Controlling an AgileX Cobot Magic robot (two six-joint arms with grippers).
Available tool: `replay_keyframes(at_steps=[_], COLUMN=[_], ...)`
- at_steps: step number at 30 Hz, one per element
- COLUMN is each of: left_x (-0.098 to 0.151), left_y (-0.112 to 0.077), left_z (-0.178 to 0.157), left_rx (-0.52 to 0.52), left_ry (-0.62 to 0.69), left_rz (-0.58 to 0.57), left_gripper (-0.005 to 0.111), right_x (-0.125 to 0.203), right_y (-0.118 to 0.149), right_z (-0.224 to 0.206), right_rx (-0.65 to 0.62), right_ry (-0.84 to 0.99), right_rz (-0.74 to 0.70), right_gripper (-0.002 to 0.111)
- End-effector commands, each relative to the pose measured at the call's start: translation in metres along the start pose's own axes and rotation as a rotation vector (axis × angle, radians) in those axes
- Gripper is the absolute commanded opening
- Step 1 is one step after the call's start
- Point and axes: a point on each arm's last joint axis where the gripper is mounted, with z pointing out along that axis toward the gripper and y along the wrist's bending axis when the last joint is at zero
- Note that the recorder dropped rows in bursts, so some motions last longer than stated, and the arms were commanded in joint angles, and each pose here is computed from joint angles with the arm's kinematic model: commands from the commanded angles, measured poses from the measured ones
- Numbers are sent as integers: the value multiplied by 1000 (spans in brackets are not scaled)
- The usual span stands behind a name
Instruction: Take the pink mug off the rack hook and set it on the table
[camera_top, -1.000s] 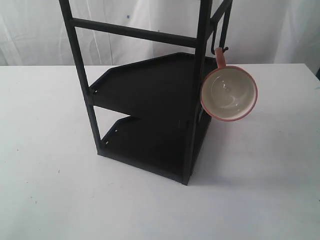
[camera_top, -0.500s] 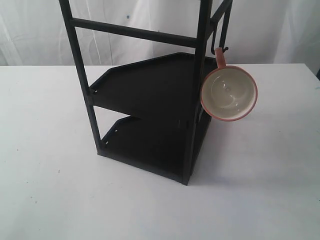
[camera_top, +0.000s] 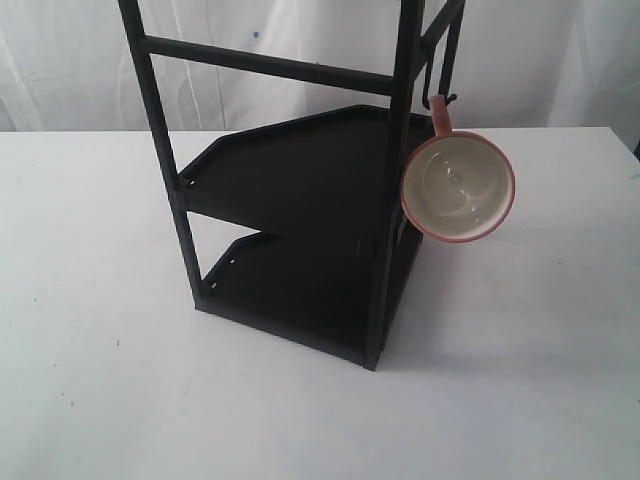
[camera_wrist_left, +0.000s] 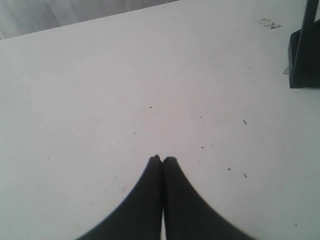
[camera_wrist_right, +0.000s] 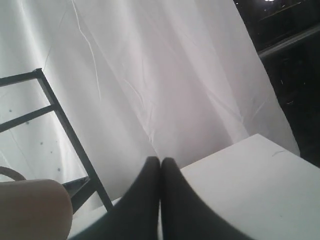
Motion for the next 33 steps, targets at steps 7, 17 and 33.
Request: replay_keyframes(at_steps=[7, 17, 33], left_x=[0, 0, 0], left_y=[-1, -1, -1], left_z=[0, 0, 0], left_rx=[7, 7, 7], left_ry=[-8, -8, -8], left_rz=[-6, -6, -6], left_gripper=[0, 0, 0], right_x=[-63, -34, 12], right_y=[40, 15, -20], right_z=[-15, 32, 137], right_rx=[-334, 30, 395], right_ry=[-436, 195, 1067], right_rz=[47, -869, -459], right_gripper=[0, 0, 0])
